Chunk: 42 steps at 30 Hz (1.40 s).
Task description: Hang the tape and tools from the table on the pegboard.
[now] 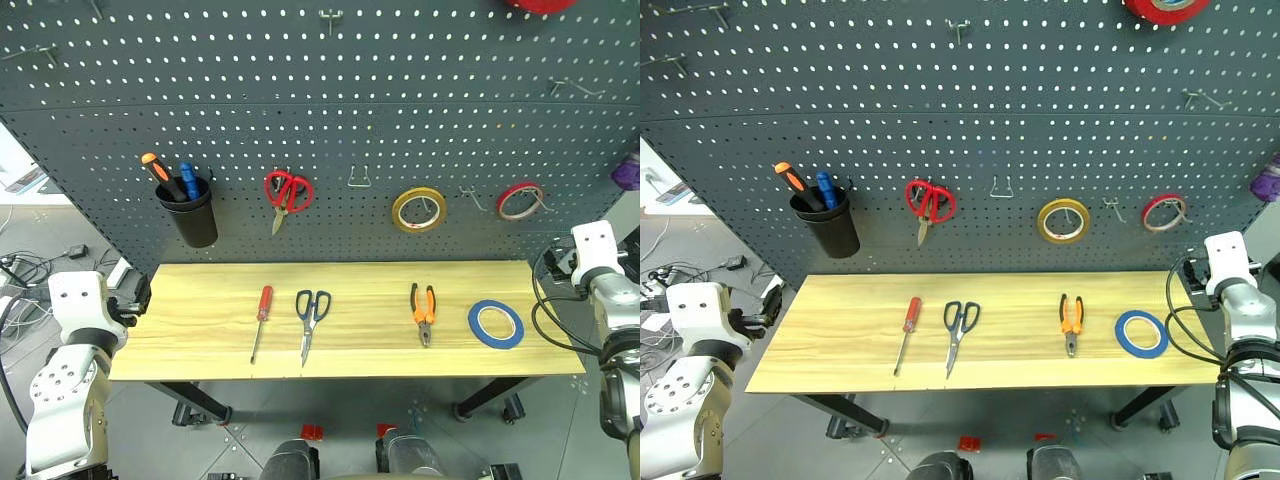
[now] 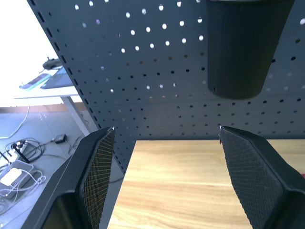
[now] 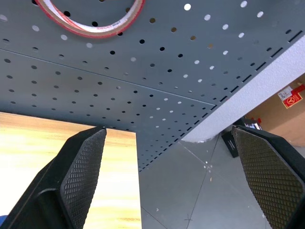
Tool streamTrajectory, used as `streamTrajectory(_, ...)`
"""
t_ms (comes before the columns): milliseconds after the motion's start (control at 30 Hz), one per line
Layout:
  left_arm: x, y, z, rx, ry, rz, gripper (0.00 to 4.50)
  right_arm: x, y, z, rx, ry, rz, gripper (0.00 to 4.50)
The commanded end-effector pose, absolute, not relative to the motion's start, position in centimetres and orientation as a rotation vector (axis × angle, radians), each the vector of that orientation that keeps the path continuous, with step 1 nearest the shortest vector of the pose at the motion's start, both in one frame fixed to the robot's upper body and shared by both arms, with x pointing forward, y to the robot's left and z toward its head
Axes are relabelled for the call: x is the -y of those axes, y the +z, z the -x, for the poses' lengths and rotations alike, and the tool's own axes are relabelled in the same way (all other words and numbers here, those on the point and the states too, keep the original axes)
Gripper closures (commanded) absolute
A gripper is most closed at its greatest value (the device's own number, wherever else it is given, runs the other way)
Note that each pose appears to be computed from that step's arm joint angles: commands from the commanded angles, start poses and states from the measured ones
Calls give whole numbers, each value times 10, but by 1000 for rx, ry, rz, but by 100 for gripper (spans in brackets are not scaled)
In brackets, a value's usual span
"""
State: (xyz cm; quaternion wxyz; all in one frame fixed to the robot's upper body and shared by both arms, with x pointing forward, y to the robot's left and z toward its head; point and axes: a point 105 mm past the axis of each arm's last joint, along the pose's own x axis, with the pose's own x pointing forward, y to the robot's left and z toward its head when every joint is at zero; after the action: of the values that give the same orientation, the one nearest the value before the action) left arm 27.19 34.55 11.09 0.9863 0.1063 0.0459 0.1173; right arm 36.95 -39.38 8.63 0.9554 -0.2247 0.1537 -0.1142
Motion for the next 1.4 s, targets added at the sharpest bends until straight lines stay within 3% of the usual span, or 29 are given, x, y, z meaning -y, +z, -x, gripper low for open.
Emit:
streamTrajectory(33,-347,125,-274,-48,227,-259,83,394,111,-379,-241,-241,477,0)
streamTrajectory(433,-343,115,-268,-84,210,-275,83,380,101,-379,-263,-130,459,0)
streamTrajectory(767,-312,113,-272,-99,131,-161,83,372,94,-370,-286,-9,413,0)
streamTrajectory(867,-295,107,-276,-145,64,-133,83,358,90,-363,-295,101,402,0)
streamTrajectory(1033,-244,112,-284,-118,-229,-313,83,339,81,-344,-385,212,386,0)
streamTrajectory(1167,-179,118,-278,-106,-609,-340,83,315,73,-333,-472,291,387,0)
streamTrajectory(1400,-135,105,-267,-181,-933,-453,83,286,51,-332,-627,340,337,0)
